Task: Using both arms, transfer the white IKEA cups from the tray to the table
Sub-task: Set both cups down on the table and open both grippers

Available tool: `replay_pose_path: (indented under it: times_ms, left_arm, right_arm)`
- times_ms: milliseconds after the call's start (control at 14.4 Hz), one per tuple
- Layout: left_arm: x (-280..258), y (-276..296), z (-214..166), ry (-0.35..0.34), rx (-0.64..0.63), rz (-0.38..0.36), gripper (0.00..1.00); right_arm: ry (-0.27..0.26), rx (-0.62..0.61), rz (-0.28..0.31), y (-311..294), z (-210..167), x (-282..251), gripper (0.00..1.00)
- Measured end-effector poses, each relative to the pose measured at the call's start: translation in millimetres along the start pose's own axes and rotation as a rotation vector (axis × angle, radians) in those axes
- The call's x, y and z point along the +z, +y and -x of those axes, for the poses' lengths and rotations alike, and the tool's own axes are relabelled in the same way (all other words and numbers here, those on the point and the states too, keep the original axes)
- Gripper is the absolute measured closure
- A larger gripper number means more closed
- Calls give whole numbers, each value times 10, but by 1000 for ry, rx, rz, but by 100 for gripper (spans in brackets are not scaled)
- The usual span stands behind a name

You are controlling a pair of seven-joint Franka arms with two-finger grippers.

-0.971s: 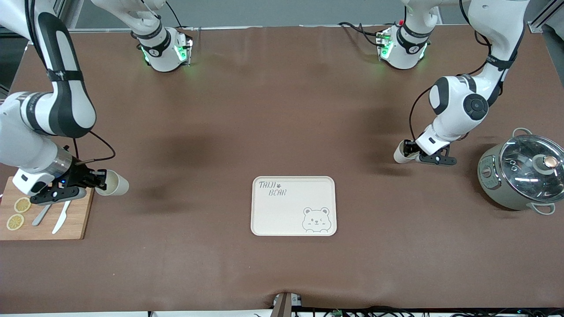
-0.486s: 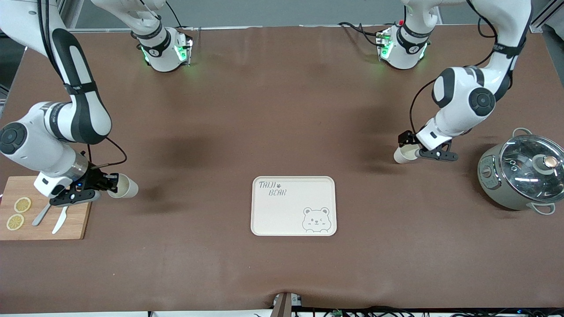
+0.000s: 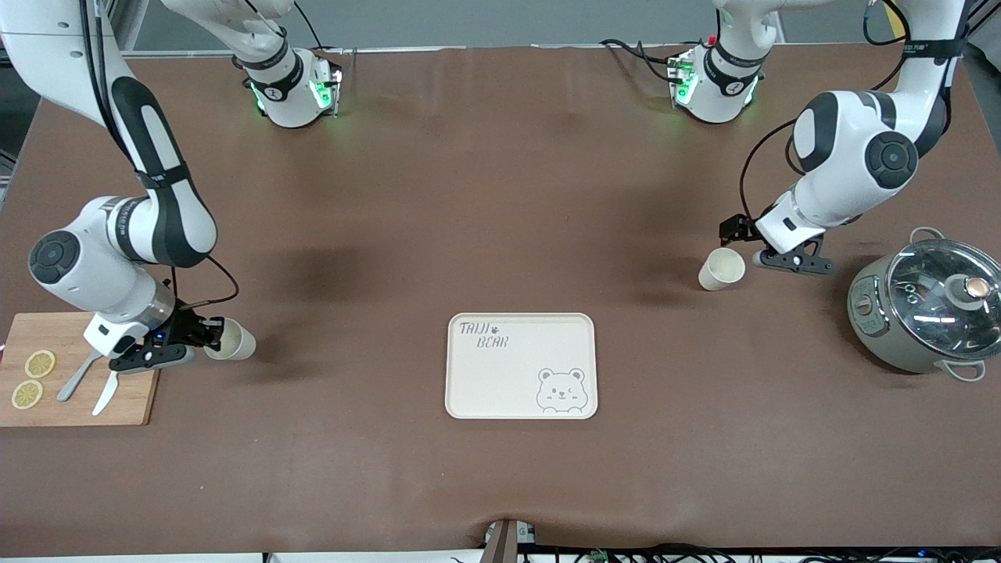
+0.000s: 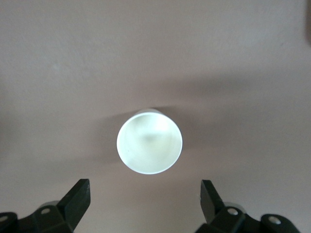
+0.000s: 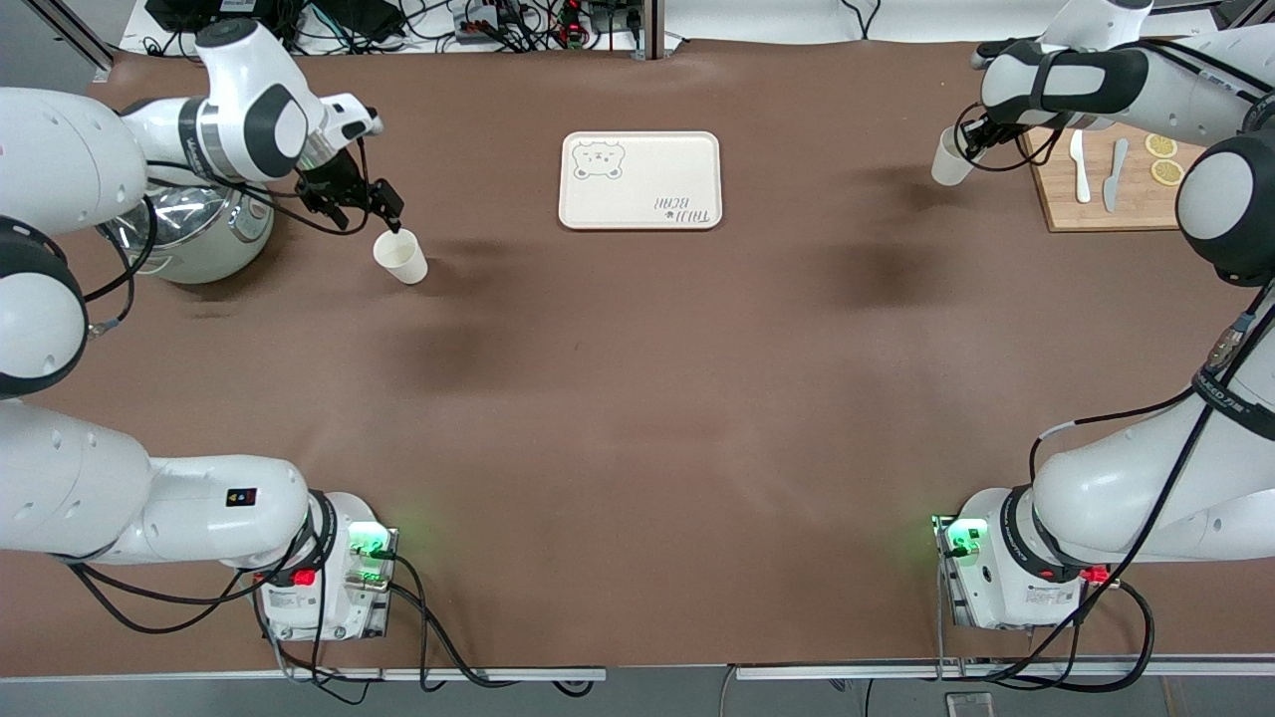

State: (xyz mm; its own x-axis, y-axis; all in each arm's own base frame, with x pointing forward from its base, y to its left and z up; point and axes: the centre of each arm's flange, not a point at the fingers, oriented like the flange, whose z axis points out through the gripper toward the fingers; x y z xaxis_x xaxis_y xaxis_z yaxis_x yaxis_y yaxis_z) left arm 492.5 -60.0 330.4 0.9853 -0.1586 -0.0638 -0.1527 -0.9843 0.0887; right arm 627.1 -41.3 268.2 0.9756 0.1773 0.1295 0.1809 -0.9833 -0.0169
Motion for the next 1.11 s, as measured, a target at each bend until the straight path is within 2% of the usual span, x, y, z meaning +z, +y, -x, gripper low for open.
replay_pose_path:
  times_ms: [278,416,624,833,1041,1110]
  left_arm:
    - [-406,-16,-247,87,-11,-3,0]
    - [-770,-45,-453,146,-69,3,0]
    - [-1449,-1,-793,129,-186,32,0]
    - [-2062,19,-1050,127,-212,45,0]
    - [-2287,-24,-1114,154,-214,27,0]
    - [-2317,-32,-1112,157,-212,18,0]
  right_arm:
    - [18,1,8,-3,42,192,96]
    - [25,-1,10,-27,71,287,96]
    - [30,-5,10,-59,89,372,96]
    - [30,-6,9,-65,94,392,96]
    - [28,-6,9,-66,99,399,96]
    - [28,-6,9,-68,100,401,93]
